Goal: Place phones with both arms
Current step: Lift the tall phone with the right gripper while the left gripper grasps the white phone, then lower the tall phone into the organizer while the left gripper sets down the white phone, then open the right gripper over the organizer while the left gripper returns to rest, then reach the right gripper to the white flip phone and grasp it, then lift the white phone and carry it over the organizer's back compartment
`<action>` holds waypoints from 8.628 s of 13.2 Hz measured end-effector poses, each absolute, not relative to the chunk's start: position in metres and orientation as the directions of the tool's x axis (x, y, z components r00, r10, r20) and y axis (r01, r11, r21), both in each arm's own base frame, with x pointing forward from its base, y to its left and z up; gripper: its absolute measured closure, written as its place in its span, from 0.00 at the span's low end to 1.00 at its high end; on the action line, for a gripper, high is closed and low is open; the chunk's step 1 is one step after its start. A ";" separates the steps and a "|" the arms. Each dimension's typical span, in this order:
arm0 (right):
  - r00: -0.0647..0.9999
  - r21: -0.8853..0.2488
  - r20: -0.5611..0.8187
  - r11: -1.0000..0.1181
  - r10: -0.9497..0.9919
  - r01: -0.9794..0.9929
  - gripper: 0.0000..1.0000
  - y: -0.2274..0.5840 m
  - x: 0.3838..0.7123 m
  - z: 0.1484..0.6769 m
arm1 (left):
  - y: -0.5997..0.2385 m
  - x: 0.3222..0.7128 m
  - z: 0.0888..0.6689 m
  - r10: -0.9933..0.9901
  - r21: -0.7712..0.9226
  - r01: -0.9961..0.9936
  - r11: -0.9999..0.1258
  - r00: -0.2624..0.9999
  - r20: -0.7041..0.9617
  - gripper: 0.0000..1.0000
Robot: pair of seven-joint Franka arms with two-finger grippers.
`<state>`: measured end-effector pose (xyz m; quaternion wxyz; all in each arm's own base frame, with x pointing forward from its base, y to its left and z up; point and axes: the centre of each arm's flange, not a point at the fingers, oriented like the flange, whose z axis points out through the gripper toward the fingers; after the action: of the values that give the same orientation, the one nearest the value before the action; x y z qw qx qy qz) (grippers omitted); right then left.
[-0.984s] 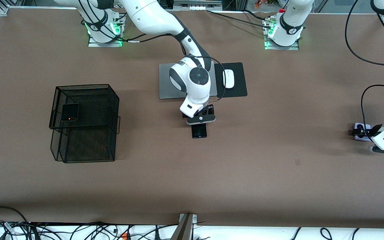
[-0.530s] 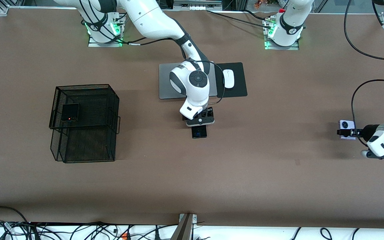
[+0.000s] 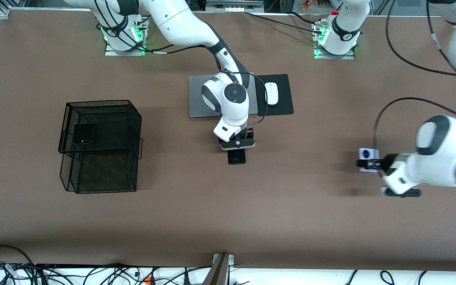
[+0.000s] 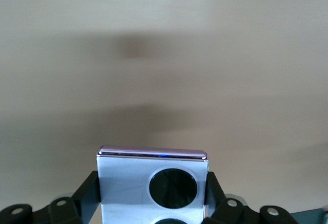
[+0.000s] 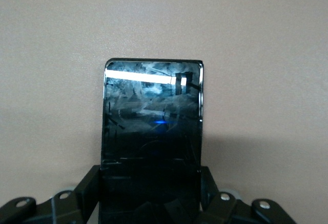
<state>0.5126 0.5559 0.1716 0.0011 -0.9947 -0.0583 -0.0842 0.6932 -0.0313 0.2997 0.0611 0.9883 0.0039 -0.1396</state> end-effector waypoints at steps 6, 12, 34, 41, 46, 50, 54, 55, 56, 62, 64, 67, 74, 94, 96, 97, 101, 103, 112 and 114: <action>0.994 0.033 0.074 -0.996 0.080 0.078 0.20 0.548 0.521 0.302 | -0.242 0.680 0.309 0.025 0.111 0.046 -0.993 0.981 -0.190 0.15; 0.995 0.081 -0.041 -0.993 0.088 0.091 0.20 0.447 0.550 0.432 | -0.308 0.674 0.245 0.052 0.246 0.090 -0.965 0.986 -0.158 0.15; 0.970 -0.008 -0.211 -0.992 0.125 0.126 0.20 0.063 0.537 0.341 | -0.286 0.682 0.331 0.152 0.051 0.158 -0.986 0.984 -0.097 0.00; 0.977 -0.031 -0.200 -0.997 0.078 0.073 0.20 0.087 0.544 0.309 | -0.092 0.684 0.492 0.091 -0.080 0.088 -0.993 0.995 -0.046 0.00; 0.979 -0.042 -0.186 -0.996 0.087 0.081 0.00 0.094 0.558 0.331 | -0.020 0.643 0.586 -0.074 -0.097 -0.077 -0.992 0.997 -0.028 0.00; 0.976 -0.062 -0.187 -0.993 0.111 0.101 0.00 0.119 0.581 0.400 | -0.005 0.602 0.617 0.024 -0.063 0.023 -0.998 1.000 -0.016 0.00; 0.991 -0.050 -0.135 -0.999 0.022 0.015 0.00 0.208 0.585 0.440 | 0.015 0.568 0.599 0.039 -0.063 0.040 -0.997 0.999 0.006 0.00; 0.992 -0.039 -0.129 -0.999 -0.011 -0.016 0.00 0.242 0.583 0.440 | 0.012 0.560 0.598 0.035 -0.063 0.035 -0.997 0.999 -0.002 0.00; 0.991 -0.025 -0.125 -0.998 -0.046 -0.050 0.00 0.277 0.579 0.436 | 0.011 0.555 0.598 0.035 -0.063 0.035 -0.997 0.999 -0.006 0.00; 0.975 0.008 -0.048 -0.976 -0.216 -0.216 0.00 0.438 0.564 0.393 | 0.009 0.551 0.597 0.032 -0.063 0.031 -0.998 0.999 -0.008 0.00; 0.966 -0.010 -0.010 -0.966 -0.259 -0.259 0.00 0.477 0.559 0.381 | 0.005 0.555 0.599 0.027 -0.063 0.028 -0.998 1.000 0.013 0.00; 0.950 -0.037 0.047 -0.951 -0.308 -0.307 0.00 0.528 0.546 0.350 | 0.005 0.561 0.604 0.025 -0.062 0.027 -0.998 0.999 0.030 0.00; 0.921 -0.049 0.119 -0.929 -0.371 -0.367 0.00 0.572 0.523 0.245 | 0.009 0.573 0.614 0.034 -0.062 0.037 -0.997 0.998 0.053 0.00; 0.917 -0.099 0.326 -0.973 -0.229 -0.208 0.00 0.578 0.533 0.170 | 0.008 0.571 0.613 0.034 -0.063 0.035 -0.997 0.999 0.023 0.00; 0.917 -0.096 0.332 -0.975 -0.220 -0.199 0.00 0.578 0.531 0.163 | 0.008 0.571 0.613 0.034 -0.063 0.035 -0.997 0.999 0.023 0.00; 0.918 -0.094 0.334 -0.976 -0.216 -0.196 0.00 0.578 0.531 0.162 | 0.008 0.571 0.613 0.034 -0.063 0.035 -0.997 0.999 0.023 0.00; 0.918 -0.094 0.337 -0.978 -0.209 -0.189 0.15 0.580 0.531 0.168 | 0.008 0.571 0.613 0.034 -0.063 0.035 -0.997 0.999 0.022 0.00; 0.920 -0.085 0.334 -0.978 -0.207 -0.189 0.15 0.580 0.531 0.168 | 0.008 0.571 0.613 0.034 -0.063 0.035 -0.997 0.999 0.022 0.00; 0.965 0.047 0.215 -0.985 -0.150 -0.164 0.15 0.586 0.526 0.315 | 0.008 0.570 0.612 0.035 -0.063 0.036 -0.997 0.999 0.013 0.00; 0.979 0.069 0.174 -0.991 -0.105 -0.118 0.15 0.566 0.531 0.366 | 0.008 0.570 0.612 0.035 -0.063 0.036 -0.997 0.999 0.011 0.00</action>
<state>0.5308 0.5657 0.3662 -0.0396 -0.9940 0.0560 -0.0854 0.5697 0.0082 0.6124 -0.0317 0.9993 0.0177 0.0051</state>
